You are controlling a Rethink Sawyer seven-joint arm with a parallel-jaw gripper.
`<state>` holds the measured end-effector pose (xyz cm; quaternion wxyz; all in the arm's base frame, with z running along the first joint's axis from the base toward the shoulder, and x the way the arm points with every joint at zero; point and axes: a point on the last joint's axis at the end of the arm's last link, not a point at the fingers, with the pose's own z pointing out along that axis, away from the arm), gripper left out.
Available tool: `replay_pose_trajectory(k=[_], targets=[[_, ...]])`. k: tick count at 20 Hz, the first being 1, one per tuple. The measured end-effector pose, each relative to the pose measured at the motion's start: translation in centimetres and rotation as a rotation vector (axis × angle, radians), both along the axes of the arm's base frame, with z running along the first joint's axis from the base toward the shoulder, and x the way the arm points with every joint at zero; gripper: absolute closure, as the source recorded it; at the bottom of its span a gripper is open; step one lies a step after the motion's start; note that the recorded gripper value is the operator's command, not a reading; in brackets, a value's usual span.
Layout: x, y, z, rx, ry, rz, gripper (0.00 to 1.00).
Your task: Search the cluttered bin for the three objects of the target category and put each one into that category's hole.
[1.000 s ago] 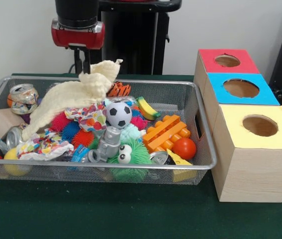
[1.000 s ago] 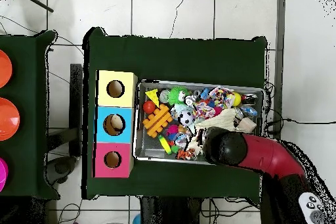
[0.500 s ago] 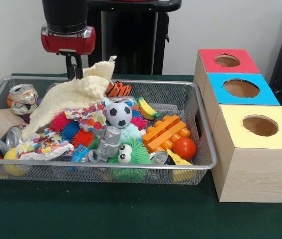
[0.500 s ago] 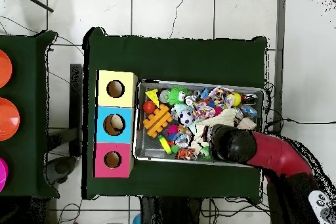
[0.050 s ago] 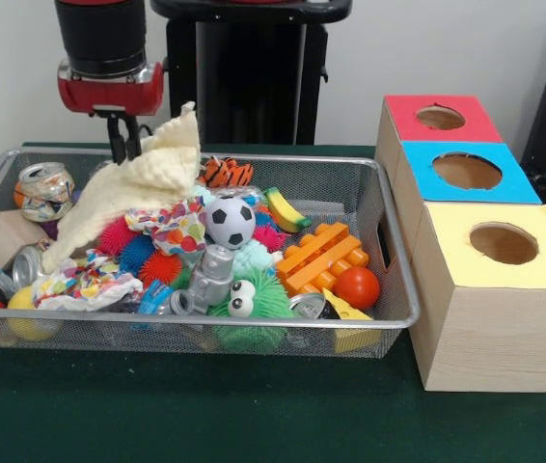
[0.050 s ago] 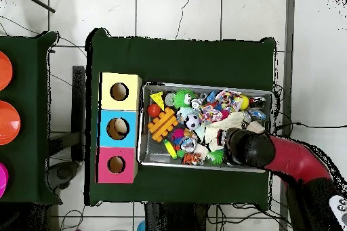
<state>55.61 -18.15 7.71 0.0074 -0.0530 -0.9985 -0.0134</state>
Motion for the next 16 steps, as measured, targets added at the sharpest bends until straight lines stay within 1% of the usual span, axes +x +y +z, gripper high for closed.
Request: replay_pose_trajectory(k=[4,8,12,16], targets=[[0.4,-1.1,-0.3,0.000,-0.014,0.000,1.00],[1.1,-2.5,-0.1,-0.009,-0.038,0.003,1.00],[1.6,-2.8,0.0,-0.010,-0.049,0.014,1.00],[1.8,-2.8,0.0,-0.014,-0.053,0.028,1.00]])
